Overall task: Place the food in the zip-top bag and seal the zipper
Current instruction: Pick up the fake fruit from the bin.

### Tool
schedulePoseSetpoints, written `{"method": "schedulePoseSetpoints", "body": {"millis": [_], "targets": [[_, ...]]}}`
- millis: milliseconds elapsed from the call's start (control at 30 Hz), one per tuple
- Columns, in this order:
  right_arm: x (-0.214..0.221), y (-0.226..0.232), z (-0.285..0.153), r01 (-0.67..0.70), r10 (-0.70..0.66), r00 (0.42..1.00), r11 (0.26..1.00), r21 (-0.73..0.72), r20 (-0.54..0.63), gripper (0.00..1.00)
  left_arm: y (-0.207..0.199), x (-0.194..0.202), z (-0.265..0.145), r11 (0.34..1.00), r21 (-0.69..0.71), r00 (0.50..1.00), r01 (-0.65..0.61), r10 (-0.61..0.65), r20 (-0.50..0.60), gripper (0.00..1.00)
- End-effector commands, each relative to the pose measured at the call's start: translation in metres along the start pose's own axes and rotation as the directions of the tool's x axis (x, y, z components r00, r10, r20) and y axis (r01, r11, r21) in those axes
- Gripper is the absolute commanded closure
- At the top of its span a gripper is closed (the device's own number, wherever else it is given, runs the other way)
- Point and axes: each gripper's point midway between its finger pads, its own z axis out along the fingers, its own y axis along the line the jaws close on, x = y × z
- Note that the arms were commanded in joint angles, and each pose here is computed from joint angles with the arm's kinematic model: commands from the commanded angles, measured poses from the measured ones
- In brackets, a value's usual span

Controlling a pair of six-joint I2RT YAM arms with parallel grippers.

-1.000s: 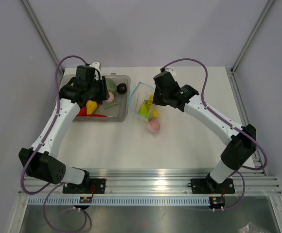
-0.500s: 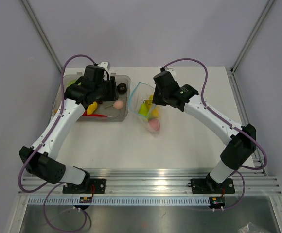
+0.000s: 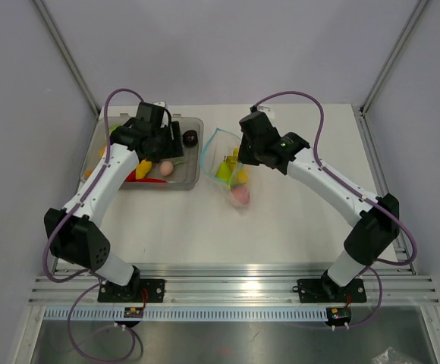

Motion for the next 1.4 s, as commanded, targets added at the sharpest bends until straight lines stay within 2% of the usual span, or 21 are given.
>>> {"method": "schedulePoseSetpoints", "body": {"millis": [0,167,267,367,567,800,967,1233,1367], "targets": [[-0.014,0.006,-0.010,-0.022,0.023,0.999,0.999,-0.040,0.048,1.00,0.020,0.003,0.027,0.995,-0.093,0.999,0.029,-0.030,-0.011,0.28],[-0.012,0.003,-0.014,-0.017,0.019,0.999,0.999,-0.038,0.051,1.00,0.049,0.005,0.059,0.982,-0.180,0.997,0.057,-0.066,-0.046,0.20],[-0.011,0.002,-0.013,-0.017,0.019,0.999,0.999,-0.035,0.050,1.00,0.063,0.005,0.076,0.970,-0.239,0.997,0.038,-0.054,-0.060,0.07],[-0.011,0.003,-0.013,-0.015,0.016,0.999,0.999,-0.040,0.049,1.00,0.073,0.004,0.093,0.966,-0.258,0.995,0.005,-0.030,-0.093,0.06],[-0.011,0.004,-0.010,-0.010,0.012,0.999,0.999,-0.041,0.045,1.00,0.085,0.015,0.130,0.957,-0.276,0.982,-0.091,0.041,-0.184,0.09],[-0.010,0.004,-0.006,0.000,0.001,0.999,1.000,-0.031,0.036,1.00,0.091,0.021,0.155,0.951,-0.281,0.973,-0.131,0.069,-0.221,0.09],[-0.010,0.004,-0.004,0.009,-0.008,0.999,1.000,-0.027,0.034,1.00,0.090,0.032,0.164,0.957,-0.263,0.965,-0.121,0.051,-0.256,0.17],[-0.011,0.006,-0.003,0.011,-0.010,0.999,0.999,-0.032,0.035,1.00,0.091,0.045,0.158,0.957,-0.278,0.961,-0.080,0.000,-0.277,0.14],[-0.012,0.007,-0.003,0.010,-0.009,0.999,0.999,-0.037,0.037,1.00,0.090,0.051,0.161,0.958,-0.284,0.958,-0.049,-0.035,-0.284,0.24]]}}
